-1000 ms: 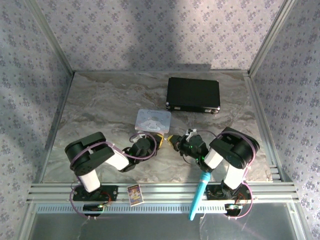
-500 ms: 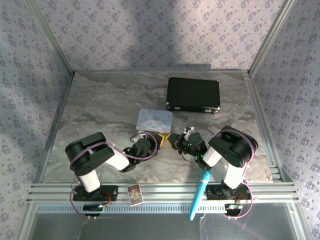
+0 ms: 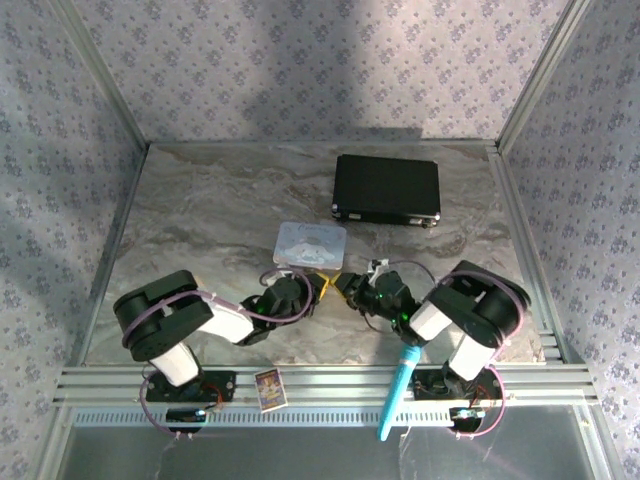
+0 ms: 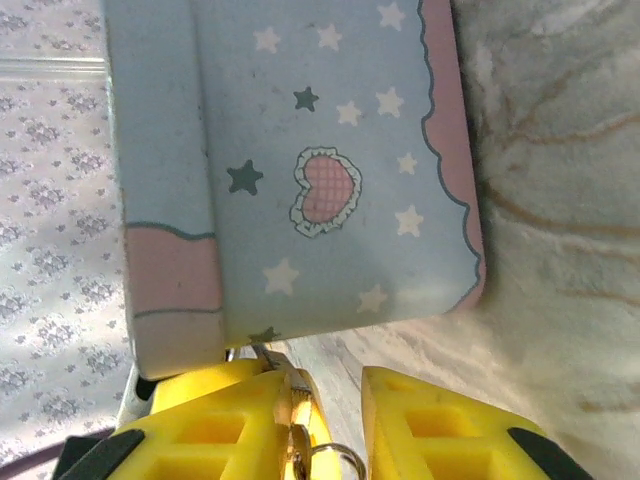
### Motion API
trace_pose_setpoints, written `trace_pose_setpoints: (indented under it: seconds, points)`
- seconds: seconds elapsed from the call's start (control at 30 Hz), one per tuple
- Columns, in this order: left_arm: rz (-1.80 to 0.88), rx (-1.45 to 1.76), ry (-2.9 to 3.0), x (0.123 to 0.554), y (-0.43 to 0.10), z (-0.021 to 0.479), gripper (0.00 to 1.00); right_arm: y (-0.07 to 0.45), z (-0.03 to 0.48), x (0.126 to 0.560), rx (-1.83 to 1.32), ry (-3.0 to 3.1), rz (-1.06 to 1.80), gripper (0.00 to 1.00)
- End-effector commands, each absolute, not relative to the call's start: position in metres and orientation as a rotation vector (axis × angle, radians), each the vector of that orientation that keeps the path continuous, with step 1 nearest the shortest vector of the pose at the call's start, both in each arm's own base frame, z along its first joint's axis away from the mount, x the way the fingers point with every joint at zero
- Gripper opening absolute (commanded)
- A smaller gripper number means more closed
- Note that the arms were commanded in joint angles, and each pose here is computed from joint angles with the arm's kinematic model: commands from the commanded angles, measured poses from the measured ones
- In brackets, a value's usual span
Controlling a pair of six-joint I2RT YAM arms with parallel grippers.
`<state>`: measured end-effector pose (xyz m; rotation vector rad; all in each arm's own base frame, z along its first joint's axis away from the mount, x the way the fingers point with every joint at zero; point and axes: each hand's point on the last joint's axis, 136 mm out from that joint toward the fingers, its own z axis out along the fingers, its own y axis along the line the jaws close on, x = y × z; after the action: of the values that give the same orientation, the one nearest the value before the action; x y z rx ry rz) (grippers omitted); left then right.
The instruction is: Unlock the padlock with the key
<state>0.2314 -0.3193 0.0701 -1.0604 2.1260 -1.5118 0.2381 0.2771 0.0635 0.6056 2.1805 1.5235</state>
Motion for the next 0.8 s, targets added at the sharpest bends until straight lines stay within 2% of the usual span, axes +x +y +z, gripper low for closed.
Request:
trace_pose_setpoints:
  seconds: [0.0,0.07,0.37,0.77]
  points:
    - [-1.576,-1.001,2.145,0.225,-0.329,0.088,0.0,0.265,0.047,0.221,0.514,2.291,1.381,0.24]
    - [-1.541,-1.015,2.164,0.225,-0.325,0.084,0.0,0.258,0.044,0.217,0.484,2.335,1.313,0.23]
    - [-1.553,-1.009,2.148,0.227,-0.322,0.088,0.0,0.248,0.052,0.215,0.45,2.376,1.22,0.03]
    - [-1.569,-0.943,2.192,0.215,-0.34,0.093,0.0,0.282,0.078,0.232,0.328,2.304,1.28,0.02]
